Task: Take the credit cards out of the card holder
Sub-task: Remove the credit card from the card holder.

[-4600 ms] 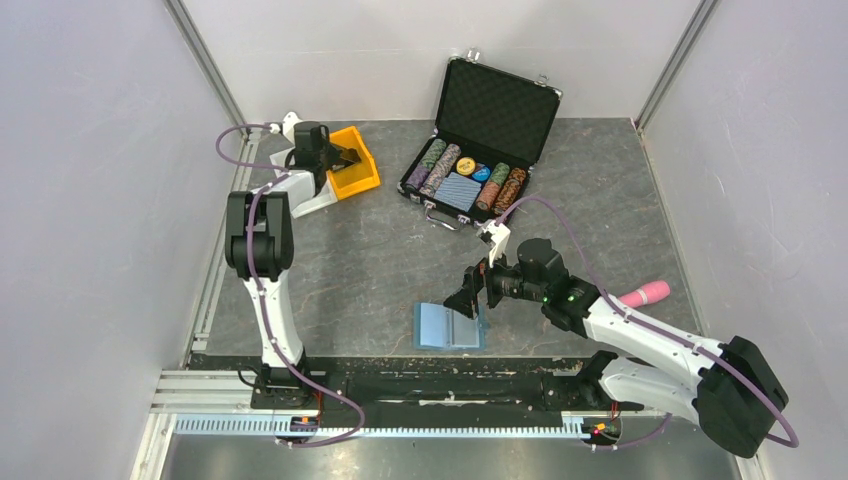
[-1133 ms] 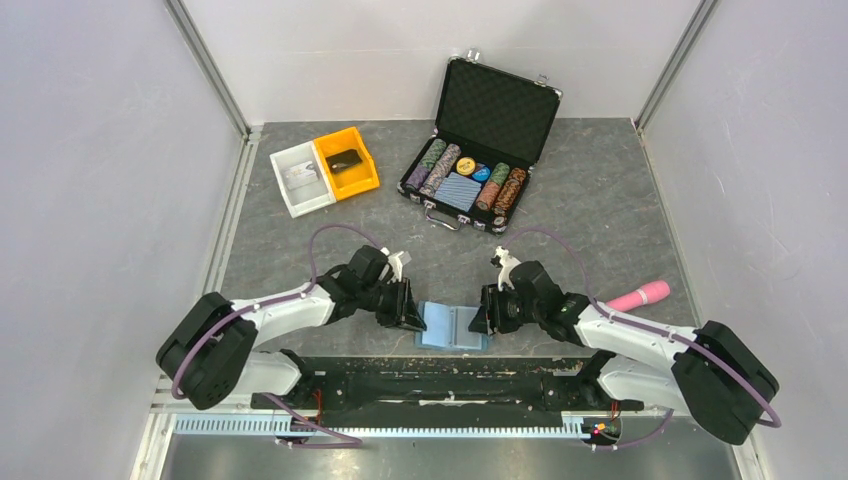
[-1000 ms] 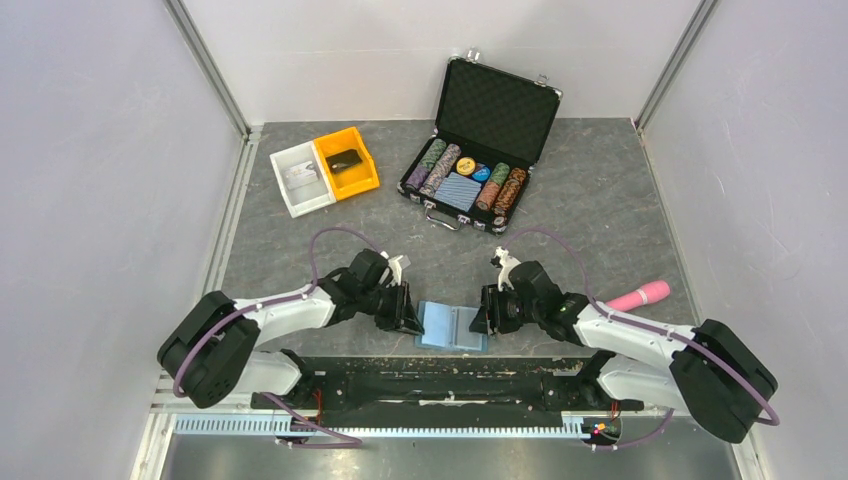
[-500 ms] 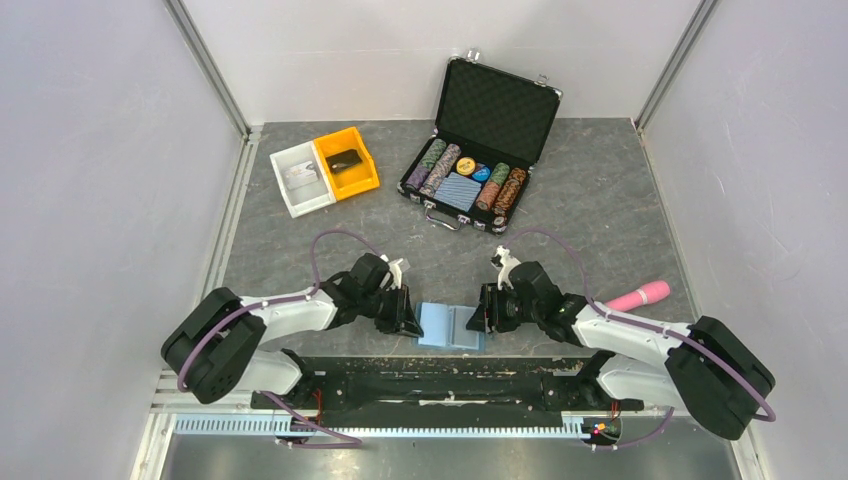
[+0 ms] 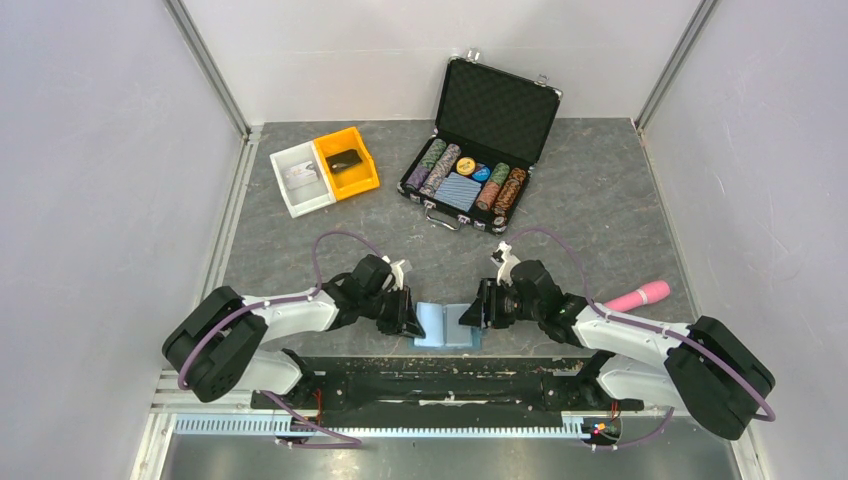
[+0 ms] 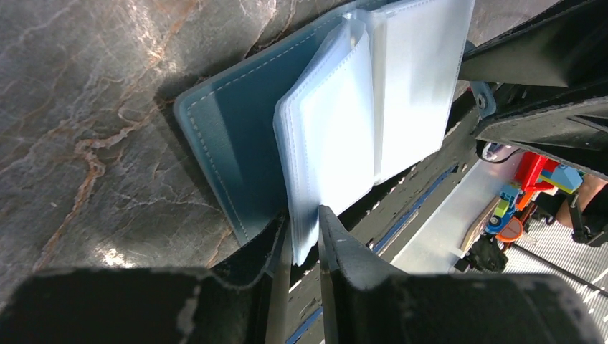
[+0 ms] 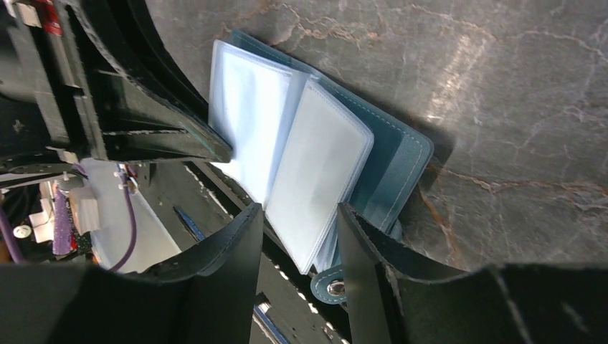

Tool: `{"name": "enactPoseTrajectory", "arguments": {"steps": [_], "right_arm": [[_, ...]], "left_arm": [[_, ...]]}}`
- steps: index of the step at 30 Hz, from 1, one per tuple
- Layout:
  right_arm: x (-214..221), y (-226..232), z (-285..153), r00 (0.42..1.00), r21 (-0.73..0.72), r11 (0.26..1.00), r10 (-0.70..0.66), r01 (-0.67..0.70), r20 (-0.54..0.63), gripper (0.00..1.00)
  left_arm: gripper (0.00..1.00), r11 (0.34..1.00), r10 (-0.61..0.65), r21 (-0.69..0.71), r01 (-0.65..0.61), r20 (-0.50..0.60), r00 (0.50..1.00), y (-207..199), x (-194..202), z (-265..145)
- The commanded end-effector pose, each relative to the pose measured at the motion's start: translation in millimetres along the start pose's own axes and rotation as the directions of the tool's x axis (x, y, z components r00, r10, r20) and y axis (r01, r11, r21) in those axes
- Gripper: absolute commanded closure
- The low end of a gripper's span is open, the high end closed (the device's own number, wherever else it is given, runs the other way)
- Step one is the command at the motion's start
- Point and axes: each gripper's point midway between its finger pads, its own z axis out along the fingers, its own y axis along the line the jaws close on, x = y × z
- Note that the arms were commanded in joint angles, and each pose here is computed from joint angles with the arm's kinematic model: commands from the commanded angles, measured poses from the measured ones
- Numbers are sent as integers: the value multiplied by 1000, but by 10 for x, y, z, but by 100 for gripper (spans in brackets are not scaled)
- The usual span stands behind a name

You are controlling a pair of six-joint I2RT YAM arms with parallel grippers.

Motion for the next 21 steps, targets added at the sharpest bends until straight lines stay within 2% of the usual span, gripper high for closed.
{"name": "enactPoseTrajectory", "arguments": {"steps": [1, 13, 16, 21], "right_arm": [[-86, 218, 13, 1000, -95, 995, 17, -15, 24, 56], [-138, 317, 26, 1000, -124, 992, 10, -8, 18, 68], [-189, 367, 11, 999, -139, 990, -6, 11, 38, 67], [-190, 391, 5, 999, -151, 988, -7, 13, 36, 58]], "left_arm": [[73, 1000, -11, 28, 10, 24, 1000, -94, -47, 19], [74, 999, -22, 25, 21, 34, 999, -132, -54, -13], [74, 999, -25, 21, 24, 36, 999, -131, -51, -15], [74, 1000, -24, 14, 24, 38, 999, -120, -38, -11]]}}
